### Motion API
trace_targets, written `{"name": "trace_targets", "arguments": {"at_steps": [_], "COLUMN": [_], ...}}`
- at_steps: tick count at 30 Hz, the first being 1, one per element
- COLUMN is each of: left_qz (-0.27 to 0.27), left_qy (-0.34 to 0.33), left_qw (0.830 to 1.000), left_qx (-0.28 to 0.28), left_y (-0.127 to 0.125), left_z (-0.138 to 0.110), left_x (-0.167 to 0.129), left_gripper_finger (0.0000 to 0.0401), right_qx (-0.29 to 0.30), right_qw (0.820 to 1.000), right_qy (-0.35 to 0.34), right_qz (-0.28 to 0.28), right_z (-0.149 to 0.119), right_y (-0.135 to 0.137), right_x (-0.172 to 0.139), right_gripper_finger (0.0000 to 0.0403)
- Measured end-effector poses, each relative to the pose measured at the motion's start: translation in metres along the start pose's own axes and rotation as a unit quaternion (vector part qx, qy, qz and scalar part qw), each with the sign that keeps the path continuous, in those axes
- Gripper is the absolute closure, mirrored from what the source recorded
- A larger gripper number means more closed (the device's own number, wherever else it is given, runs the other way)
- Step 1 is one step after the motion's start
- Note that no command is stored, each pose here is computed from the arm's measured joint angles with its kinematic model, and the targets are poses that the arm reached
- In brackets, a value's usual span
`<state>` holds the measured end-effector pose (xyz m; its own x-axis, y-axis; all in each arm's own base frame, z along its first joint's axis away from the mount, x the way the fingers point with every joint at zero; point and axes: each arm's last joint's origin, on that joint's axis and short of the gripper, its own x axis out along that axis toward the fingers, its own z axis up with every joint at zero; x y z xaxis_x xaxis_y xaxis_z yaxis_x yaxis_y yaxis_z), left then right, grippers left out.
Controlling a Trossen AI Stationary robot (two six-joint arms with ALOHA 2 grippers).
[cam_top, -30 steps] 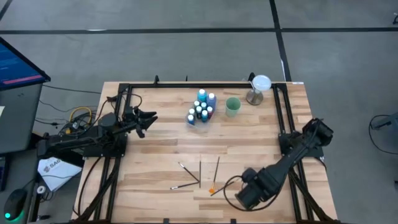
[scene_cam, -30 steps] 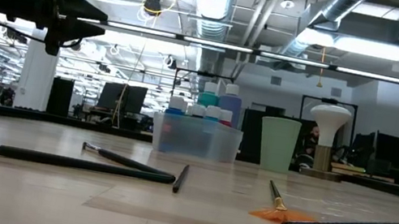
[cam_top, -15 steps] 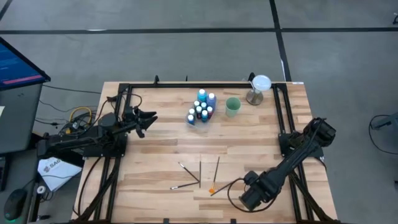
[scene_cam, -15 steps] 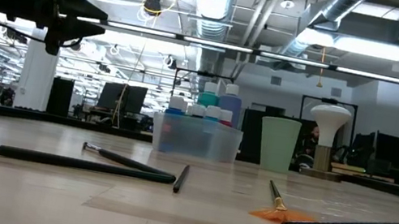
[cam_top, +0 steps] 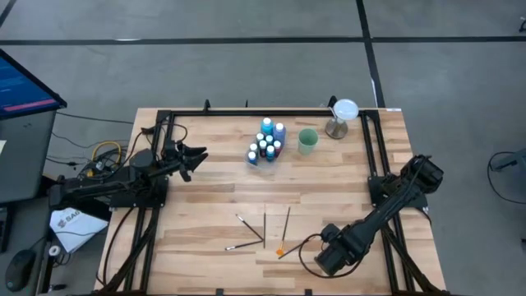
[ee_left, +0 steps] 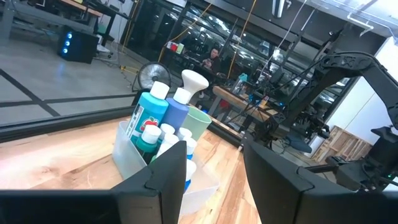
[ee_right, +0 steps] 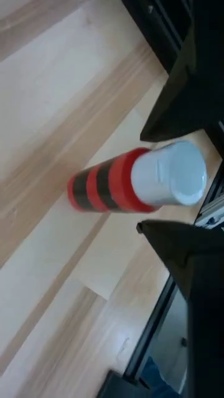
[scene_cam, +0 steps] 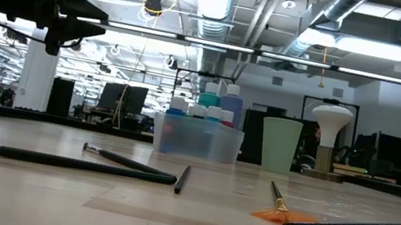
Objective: Pick & Place Paint Supplies
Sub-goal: Put the small red paint bottle into the transparent bin
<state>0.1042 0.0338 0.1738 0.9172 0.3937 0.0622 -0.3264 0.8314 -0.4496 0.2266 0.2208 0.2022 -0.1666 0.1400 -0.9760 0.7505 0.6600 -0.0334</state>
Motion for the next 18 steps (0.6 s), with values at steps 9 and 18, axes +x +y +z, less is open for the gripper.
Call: {"name": "trace_targets", "arguments": {"at_steps": [9,18], "left_qz": [0.001,0.001], "left_qy": [0.000,0.000], "left_qw": [1.000,1.000], "left_qx": [0.004,0.004], "left_y": [0.000,0.000], "left_z": [0.000,0.000], "left_x": [0.000,0.000], "left_gripper_finger": [0.0247,0.0247], "right_qx": [-0.032,-0.066], "right_qw": [0.999,0.997], "right_qy": [0.037,0.036], "right_qz": [0.015,0.011], "right_z": [0.008,0.040], "right_y": [0.002,0.000], "right_x": [-0.003,-0.022], "right_gripper_finger": [0.0297,0.0297]}}
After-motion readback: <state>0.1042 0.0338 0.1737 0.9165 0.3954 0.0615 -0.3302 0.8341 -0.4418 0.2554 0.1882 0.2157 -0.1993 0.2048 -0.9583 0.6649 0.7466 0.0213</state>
